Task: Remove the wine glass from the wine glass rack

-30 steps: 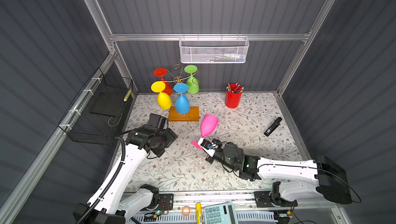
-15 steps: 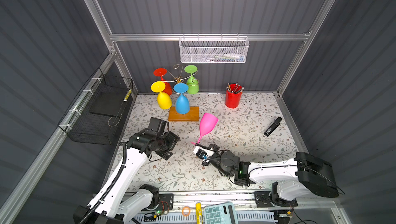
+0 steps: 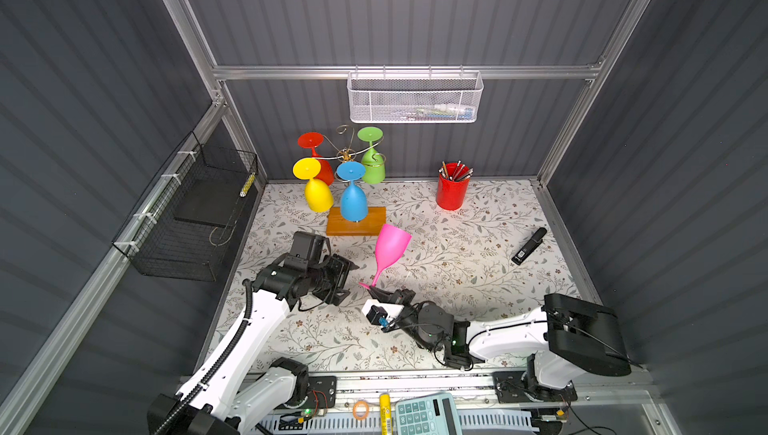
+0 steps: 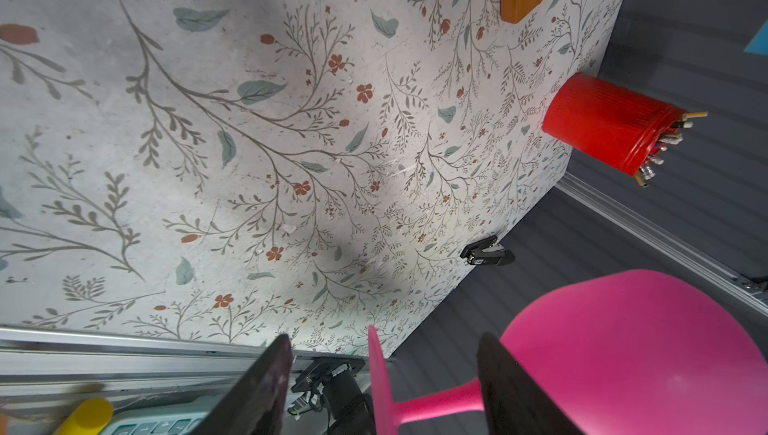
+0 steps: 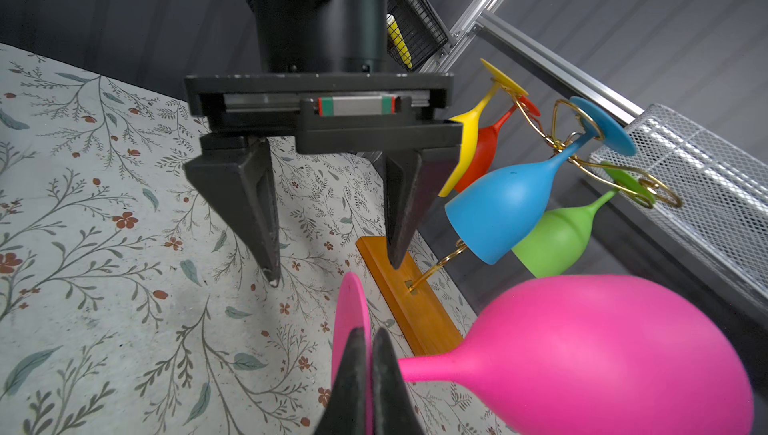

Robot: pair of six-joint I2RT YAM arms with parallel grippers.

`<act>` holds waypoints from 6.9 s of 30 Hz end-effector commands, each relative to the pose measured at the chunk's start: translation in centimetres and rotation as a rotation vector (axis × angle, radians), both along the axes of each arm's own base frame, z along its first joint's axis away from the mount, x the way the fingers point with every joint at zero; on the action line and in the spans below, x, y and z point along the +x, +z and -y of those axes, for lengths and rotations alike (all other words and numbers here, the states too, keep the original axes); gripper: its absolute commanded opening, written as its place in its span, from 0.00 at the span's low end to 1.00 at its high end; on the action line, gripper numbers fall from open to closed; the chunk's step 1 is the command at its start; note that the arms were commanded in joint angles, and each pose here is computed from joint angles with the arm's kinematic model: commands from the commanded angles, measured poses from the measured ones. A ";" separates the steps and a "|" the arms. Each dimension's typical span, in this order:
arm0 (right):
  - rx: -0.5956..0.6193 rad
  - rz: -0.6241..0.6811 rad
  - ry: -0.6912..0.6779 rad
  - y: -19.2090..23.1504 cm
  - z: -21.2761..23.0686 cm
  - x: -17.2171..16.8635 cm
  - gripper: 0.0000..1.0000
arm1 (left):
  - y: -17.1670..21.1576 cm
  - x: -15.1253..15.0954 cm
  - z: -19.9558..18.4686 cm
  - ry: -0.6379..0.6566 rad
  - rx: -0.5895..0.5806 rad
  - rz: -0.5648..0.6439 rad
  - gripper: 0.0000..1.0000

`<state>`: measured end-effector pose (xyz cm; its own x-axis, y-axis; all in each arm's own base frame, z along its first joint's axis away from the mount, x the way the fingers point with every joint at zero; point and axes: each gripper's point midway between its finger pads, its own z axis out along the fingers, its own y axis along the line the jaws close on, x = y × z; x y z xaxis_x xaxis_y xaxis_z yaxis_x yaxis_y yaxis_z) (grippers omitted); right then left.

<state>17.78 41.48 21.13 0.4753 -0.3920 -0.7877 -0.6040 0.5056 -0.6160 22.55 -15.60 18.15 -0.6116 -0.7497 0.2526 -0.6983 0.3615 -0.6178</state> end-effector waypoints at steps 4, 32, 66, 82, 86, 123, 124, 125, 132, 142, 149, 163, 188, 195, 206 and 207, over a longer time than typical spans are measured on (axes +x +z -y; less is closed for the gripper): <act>0.063 0.038 -0.012 2.2 -0.8 0.2 0.00 | 1.0 -0.1 0.6 0.016 -0.068 0.019 0.65; -0.019 0.069 -0.008 1.1 -3.3 0.5 0.00 | 0.8 -0.6 0.5 0.047 -0.110 0.033 0.30; -0.023 0.046 -0.032 1.2 -2.6 0.8 0.41 | -1.0 -0.3 0.2 0.080 -0.107 0.038 0.00; -0.020 -0.517 -0.061 1.1 5.5 0.2 0.66 | -2.7 3.0 1.6 0.013 -0.172 0.298 0.00; 0.043 -0.683 -0.098 3.2 7.9 1.3 0.65 | -3.5 3.9 2.5 -0.046 -0.181 0.365 0.00; 0.107 -1.212 -0.214 10.6 5.7 7.1 0.50 | -1.6 6.7 4.7 -0.252 -0.157 0.770 0.00; 0.101 -1.217 -0.211 10.4 5.4 7.1 0.49 | -1.6 6.8 4.7 -0.252 -0.157 0.773 0.00; 0.095 -1.223 -0.209 10.2 5.2 7.2 0.49 | -1.5 6.8 4.7 -0.252 -0.158 0.775 0.00; 0.087 -1.226 -0.209 9.6 4.6 7.6 0.41 | -1.6 6.8 4.6 -0.249 -0.158 0.778 0.00; 0.111 -1.231 -0.163 9.7 3.7 7.5 0.24 | -1.6 6.6 4.4 -0.236 -0.159 0.793 0.00; 0.139 -1.235 -0.153 9.5 3.2 7.8 0.09 | -0.9 6.5 4.3 -0.230 -0.158 0.809 0.00; 0.115 -1.171 -0.329 8.6 8.1 10.0 0.00 | 0.2 6.0 3.9 -0.258 -0.107 0.837 0.76; 0.248 -1.030 -0.992 2.8 31.8 27.6 0.00 | 1.1 4.2 2.8 -0.367 0.053 0.851 1.00; 0.218 -1.000 -1.054 1.6 35.5 32.9 0.00 | 0.7 4.5 2.7 -0.374 0.080 0.838 1.00; 0.187 -0.976 -1.022 -0.2 36.2 39.3 0.00 | 0.3 5.3 2.8 -0.374 0.095 0.816 1.00; 0.185 -0.973 -1.020 -0.4 36.1 39.7 0.00 | 0.3 5.3 2.8 -0.374 0.096 0.814 1.00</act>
<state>56.35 4.98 20.13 -0.7200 -0.0525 -0.6920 -0.0351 0.9986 -0.0392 27.37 -18.30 17.28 -0.7941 -0.4694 -0.3862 0.0857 0.5425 -0.8357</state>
